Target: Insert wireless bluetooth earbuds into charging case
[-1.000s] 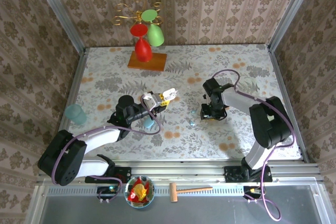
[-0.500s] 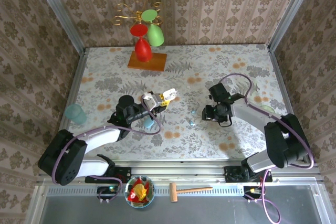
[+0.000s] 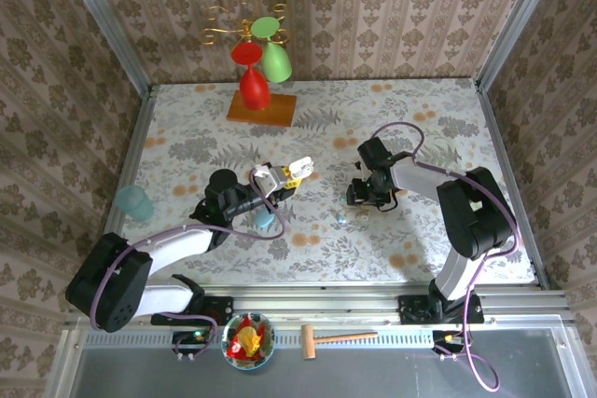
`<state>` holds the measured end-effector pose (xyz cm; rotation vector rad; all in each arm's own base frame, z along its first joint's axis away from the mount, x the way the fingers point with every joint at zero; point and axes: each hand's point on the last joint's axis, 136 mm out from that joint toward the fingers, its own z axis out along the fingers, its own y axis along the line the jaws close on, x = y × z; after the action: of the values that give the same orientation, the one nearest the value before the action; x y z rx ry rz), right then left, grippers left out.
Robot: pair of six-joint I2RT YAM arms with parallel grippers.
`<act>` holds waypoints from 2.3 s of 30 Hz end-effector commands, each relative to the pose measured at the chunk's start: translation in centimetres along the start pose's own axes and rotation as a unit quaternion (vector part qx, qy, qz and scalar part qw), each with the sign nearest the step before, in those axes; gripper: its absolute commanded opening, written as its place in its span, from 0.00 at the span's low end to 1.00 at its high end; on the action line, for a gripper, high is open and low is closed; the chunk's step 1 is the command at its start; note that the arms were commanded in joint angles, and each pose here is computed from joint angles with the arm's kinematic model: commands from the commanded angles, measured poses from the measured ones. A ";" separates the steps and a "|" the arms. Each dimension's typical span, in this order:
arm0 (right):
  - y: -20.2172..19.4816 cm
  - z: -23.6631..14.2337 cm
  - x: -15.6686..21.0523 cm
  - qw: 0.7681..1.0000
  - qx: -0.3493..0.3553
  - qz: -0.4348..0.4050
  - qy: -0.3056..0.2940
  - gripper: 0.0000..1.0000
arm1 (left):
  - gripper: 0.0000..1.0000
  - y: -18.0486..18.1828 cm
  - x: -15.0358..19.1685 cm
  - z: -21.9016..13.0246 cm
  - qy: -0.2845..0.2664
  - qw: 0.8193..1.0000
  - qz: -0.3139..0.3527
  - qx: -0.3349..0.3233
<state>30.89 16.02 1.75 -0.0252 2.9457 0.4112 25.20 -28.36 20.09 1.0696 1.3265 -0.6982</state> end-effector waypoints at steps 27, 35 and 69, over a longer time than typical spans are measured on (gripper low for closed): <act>-0.4 -4.9 6.5 0.997 0.061 -0.029 0.030 0.45 | 0.04 -0.3 -1.7 0.1 -0.021 1.000 0.021 0.008; -0.4 -3.6 5.4 0.970 0.120 -0.156 0.144 0.47 | 0.04 -0.2 -1.0 -0.5 -0.007 1.000 0.028 -0.005; -1.4 -0.9 6.1 0.931 0.135 -0.226 0.253 0.40 | 0.04 0.7 -0.1 -2.3 0.006 0.999 0.020 -0.032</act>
<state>26.57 15.49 1.37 -0.8230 3.2570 -0.0480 24.86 -26.24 19.35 1.0461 1.3746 -0.6399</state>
